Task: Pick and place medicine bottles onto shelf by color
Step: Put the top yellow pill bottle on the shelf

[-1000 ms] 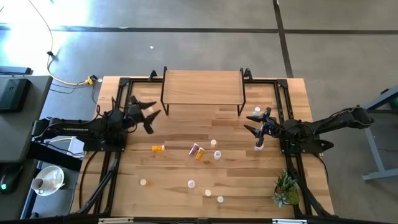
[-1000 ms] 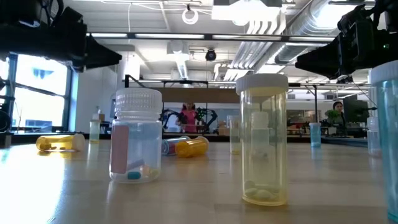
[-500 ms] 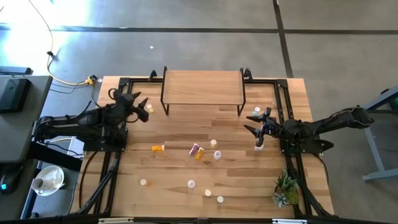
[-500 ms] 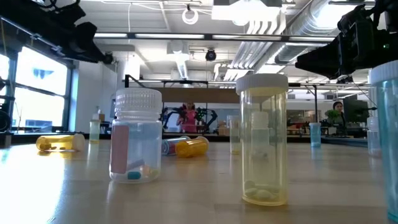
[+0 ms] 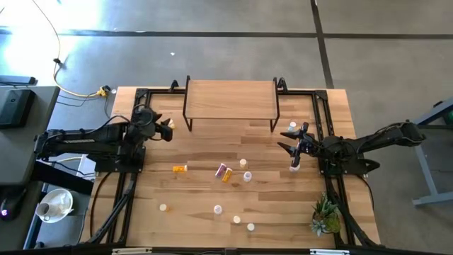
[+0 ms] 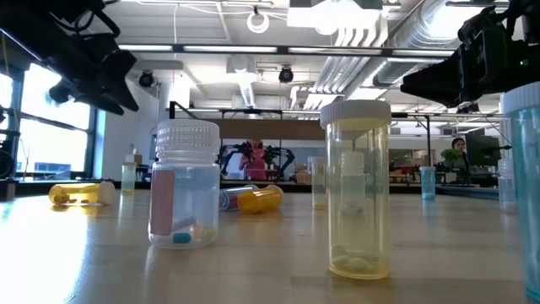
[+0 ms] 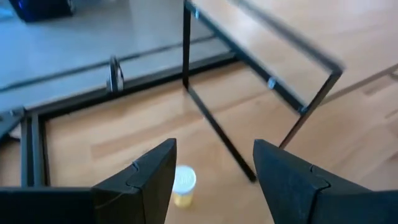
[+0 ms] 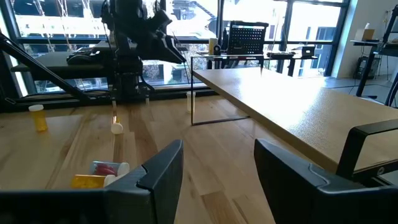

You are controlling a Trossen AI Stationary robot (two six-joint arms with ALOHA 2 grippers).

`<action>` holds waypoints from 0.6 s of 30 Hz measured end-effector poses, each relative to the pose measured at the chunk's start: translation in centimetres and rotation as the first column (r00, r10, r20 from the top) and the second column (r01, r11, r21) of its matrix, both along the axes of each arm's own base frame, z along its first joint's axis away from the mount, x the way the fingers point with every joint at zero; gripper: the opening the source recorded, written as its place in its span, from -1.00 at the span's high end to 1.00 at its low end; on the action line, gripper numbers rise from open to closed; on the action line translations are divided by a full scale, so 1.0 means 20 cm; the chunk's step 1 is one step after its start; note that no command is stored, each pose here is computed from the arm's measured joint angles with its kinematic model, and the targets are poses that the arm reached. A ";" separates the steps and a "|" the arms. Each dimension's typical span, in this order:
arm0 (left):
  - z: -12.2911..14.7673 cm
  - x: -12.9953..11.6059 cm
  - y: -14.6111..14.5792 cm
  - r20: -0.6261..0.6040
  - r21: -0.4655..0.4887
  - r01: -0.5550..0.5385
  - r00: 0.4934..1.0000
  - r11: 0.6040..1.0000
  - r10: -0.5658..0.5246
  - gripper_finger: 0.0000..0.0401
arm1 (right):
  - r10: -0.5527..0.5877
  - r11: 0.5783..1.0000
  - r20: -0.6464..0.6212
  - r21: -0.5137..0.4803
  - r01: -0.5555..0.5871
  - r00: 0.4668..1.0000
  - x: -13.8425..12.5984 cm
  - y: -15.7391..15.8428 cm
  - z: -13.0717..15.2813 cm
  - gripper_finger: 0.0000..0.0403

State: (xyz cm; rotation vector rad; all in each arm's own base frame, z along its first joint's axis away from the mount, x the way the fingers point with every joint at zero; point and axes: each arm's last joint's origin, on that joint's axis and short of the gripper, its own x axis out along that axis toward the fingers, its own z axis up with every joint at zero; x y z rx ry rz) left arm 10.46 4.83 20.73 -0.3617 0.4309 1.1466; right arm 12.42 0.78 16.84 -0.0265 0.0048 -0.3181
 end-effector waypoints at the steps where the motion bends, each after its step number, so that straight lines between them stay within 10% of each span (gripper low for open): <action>1: -0.01 0.01 0.01 -0.004 -0.021 -0.005 1.000 1.000 0.005 -0.01 | 0.000 1.000 0.000 0.000 0.000 1.000 0.00 0.00 0.00 0.06; 18: -0.11 0.00 0.18 -0.071 -0.271 -0.153 0.988 0.950 0.139 -0.01 | 0.000 1.000 0.000 0.000 0.000 1.000 0.00 0.00 0.00 0.06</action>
